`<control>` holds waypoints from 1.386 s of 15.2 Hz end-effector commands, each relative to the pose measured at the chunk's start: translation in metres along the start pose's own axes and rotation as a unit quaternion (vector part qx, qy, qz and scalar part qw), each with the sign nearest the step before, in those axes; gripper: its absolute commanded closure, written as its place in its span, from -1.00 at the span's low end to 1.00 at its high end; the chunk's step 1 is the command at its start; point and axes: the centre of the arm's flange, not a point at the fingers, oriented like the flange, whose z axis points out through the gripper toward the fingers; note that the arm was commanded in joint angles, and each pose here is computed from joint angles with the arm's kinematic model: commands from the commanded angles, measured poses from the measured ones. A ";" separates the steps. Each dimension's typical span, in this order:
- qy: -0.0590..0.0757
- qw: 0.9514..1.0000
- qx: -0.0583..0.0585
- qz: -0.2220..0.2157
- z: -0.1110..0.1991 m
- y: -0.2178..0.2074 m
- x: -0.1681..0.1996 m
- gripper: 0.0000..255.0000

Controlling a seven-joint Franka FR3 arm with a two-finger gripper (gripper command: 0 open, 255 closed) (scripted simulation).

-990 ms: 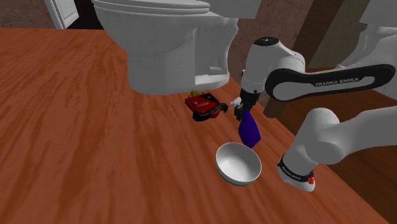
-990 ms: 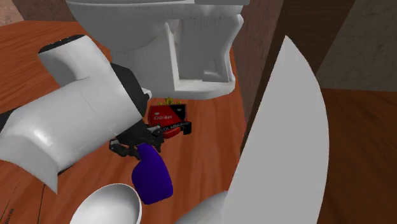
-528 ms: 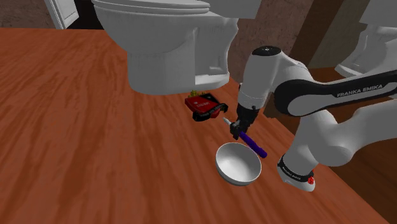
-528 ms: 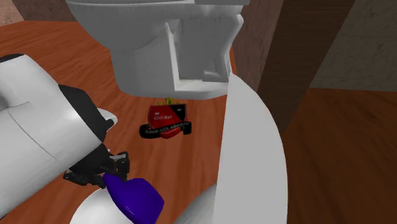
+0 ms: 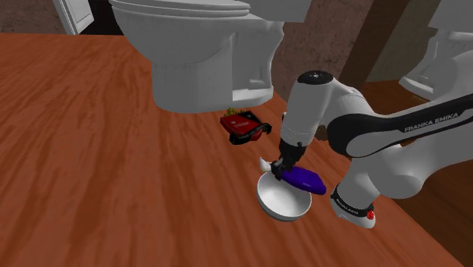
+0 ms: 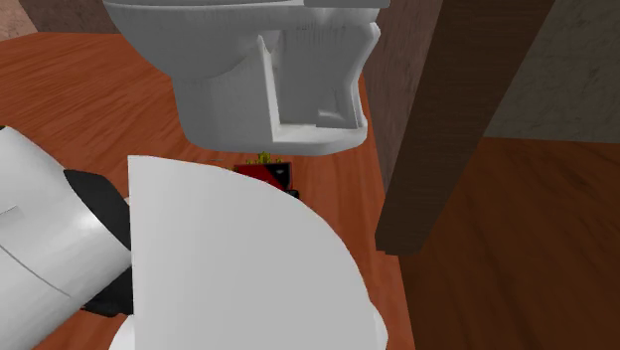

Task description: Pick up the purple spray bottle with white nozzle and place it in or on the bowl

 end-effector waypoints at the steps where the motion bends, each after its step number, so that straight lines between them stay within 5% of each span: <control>1: -0.002 1.000 -0.001 0.001 0.013 0.000 0.000 1.00; 8: -0.002 1.000 -0.001 0.001 0.048 -0.003 0.000 1.00; 16: -0.002 1.000 -0.001 0.001 0.048 -0.003 0.000 1.00; 17: -0.003 1.000 -0.001 0.001 0.050 -0.001 0.001 -1.00; 21: -0.003 1.000 -0.001 0.001 0.055 -0.004 0.003 -1.00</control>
